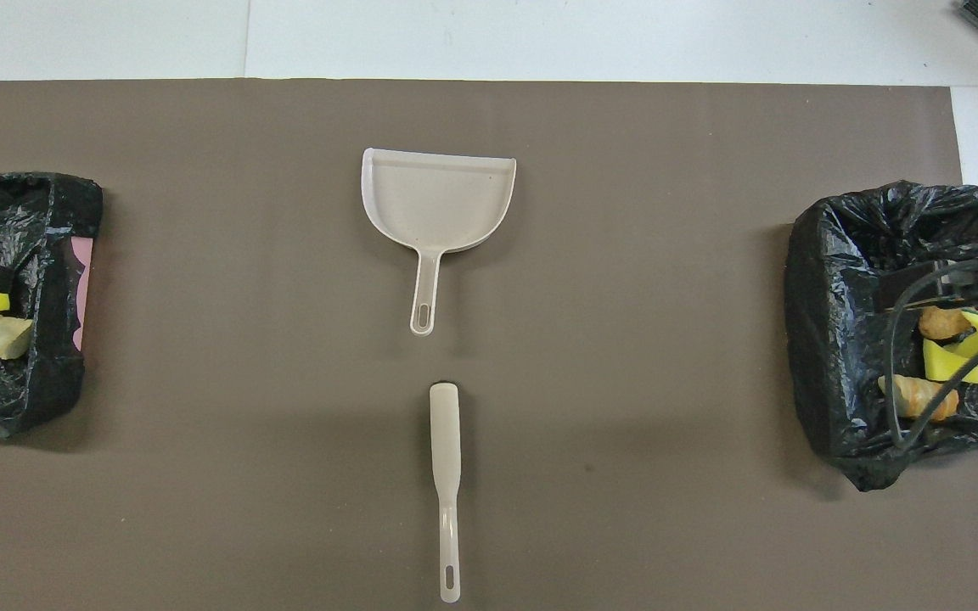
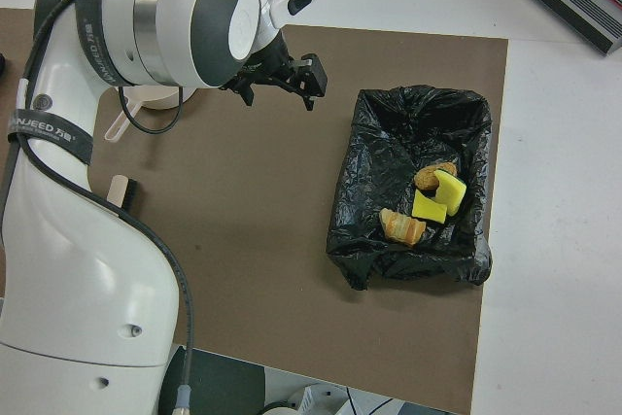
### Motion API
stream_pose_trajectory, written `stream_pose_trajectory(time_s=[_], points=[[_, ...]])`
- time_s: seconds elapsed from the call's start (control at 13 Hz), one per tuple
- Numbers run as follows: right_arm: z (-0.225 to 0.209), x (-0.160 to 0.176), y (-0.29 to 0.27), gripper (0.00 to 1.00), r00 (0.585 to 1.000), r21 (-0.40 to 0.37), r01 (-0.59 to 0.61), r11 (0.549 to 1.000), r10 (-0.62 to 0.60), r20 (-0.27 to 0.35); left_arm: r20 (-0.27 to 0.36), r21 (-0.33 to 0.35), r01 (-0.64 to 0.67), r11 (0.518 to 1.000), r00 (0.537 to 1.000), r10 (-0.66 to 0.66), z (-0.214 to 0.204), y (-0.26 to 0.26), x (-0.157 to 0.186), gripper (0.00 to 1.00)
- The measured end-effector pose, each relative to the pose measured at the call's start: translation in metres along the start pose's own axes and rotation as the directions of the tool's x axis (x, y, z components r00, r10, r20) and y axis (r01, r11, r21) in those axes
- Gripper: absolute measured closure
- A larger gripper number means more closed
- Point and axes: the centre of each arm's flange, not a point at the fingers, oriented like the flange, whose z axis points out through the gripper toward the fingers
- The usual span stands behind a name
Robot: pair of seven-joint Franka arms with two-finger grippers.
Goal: Sweep and dump trash in bin
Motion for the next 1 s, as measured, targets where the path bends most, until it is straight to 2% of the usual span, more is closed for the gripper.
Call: stream_pose_trajectory(time_s=[0.69,1.0], points=[[0.0,0.0,0.0,0.0,1.0,0.0,0.0,1.0,0.0,0.0,-0.009,0.002,0.031,1.0,0.999,-0.031,-0.011,-0.007,-0.013,0.0],[0.0,0.0,0.0,0.0,1.0,0.0,0.0,1.0,0.0,0.0,-0.004,0.001,0.091,0.996,0.996,-0.091,-0.008,-0.007,-0.013,0.0]])
